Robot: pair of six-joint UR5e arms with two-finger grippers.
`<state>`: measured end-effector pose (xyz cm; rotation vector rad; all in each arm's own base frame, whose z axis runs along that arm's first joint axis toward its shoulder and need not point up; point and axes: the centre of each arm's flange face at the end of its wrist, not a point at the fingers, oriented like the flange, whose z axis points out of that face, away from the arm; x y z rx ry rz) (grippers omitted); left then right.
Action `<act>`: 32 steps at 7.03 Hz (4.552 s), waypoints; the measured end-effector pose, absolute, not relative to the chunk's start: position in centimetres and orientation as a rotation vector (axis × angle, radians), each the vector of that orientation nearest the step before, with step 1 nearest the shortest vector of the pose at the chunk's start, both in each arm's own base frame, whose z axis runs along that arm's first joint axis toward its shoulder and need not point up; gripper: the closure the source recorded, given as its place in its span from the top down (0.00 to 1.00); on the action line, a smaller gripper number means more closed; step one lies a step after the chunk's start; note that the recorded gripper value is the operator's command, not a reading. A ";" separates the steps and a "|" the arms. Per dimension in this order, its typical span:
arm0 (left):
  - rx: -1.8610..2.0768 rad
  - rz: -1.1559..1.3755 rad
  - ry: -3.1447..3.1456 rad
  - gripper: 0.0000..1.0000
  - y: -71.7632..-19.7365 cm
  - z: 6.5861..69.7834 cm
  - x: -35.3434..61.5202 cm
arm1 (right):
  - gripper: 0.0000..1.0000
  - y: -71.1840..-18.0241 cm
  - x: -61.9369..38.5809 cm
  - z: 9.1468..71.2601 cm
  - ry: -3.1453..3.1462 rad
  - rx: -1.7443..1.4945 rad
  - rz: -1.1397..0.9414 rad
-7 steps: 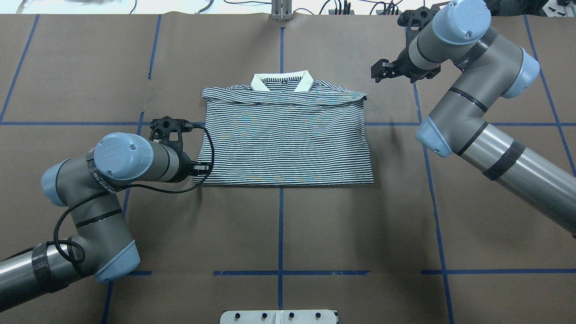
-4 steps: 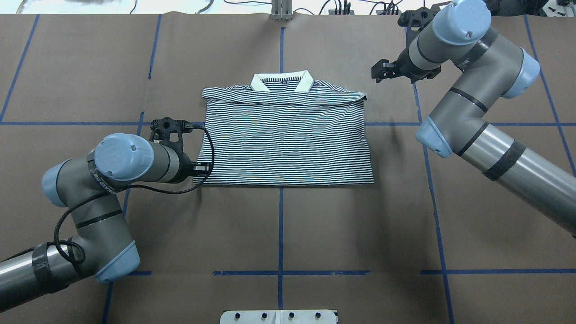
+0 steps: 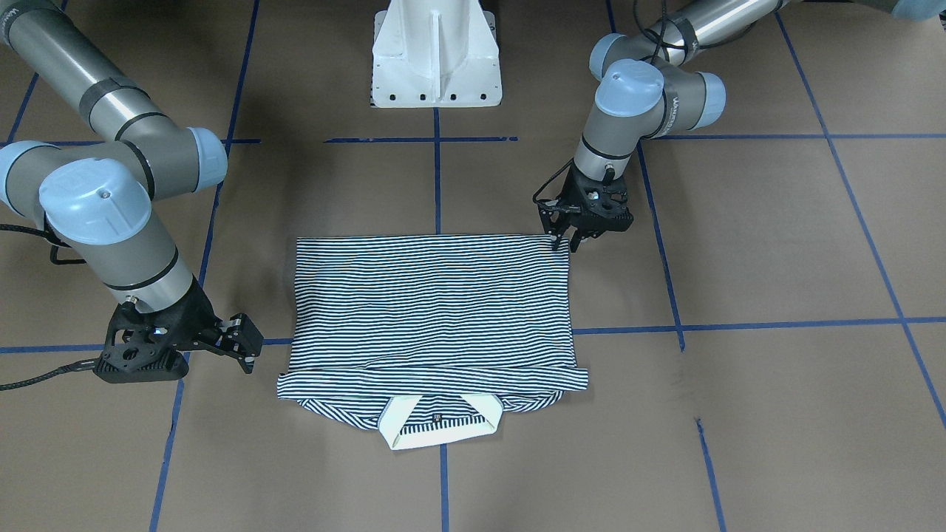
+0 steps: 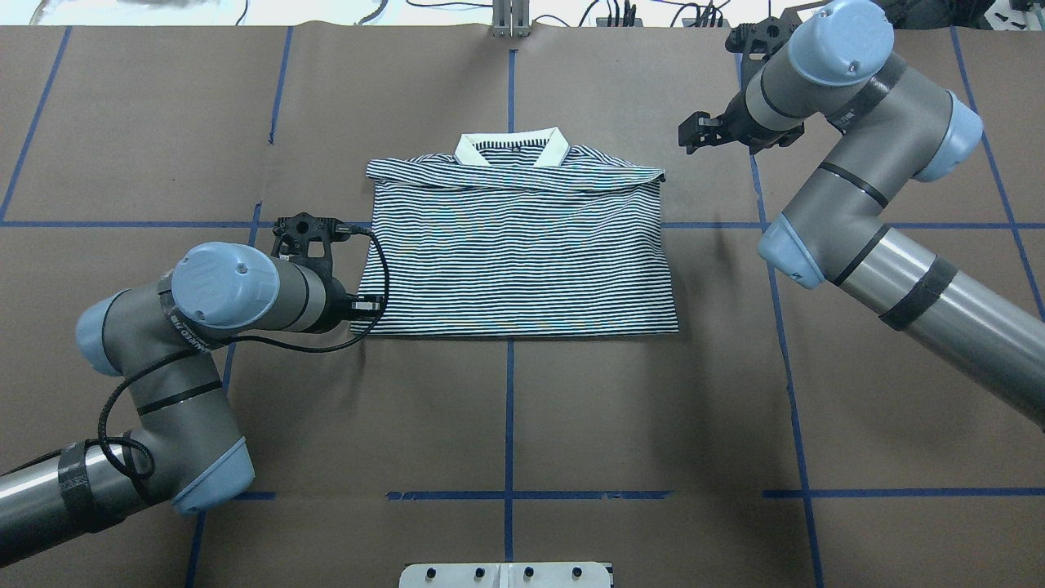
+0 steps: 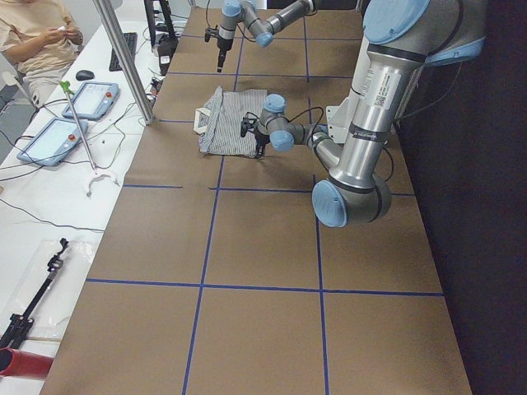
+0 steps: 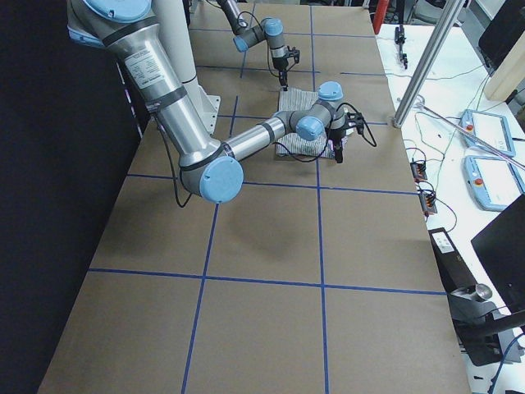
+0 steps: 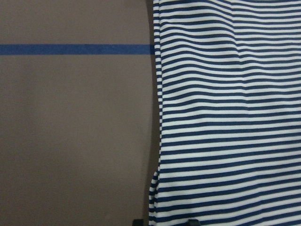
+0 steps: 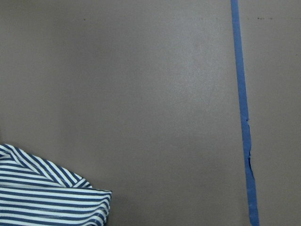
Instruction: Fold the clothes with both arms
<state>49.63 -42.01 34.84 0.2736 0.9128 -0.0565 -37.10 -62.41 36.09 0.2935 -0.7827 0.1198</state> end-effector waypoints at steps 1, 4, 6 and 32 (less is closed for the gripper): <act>0.272 -0.052 0.913 0.13 -41.7 34.8 49.9 | 1.00 -62.4 -37.1 36.1 -0.783 0.294 0.118; 0.271 -0.037 0.912 0.00 -41.3 34.9 50.1 | 1.00 -62.4 -37.2 36.0 -0.783 0.295 0.117; 0.324 0.034 0.893 0.00 -42.0 35.0 49.0 | 1.00 -62.4 -37.2 36.0 -0.783 0.295 0.116; 0.651 0.127 0.610 1.00 -71.1 41.4 38.3 | 0.00 -61.0 -63.8 24.2 -0.821 0.297 0.726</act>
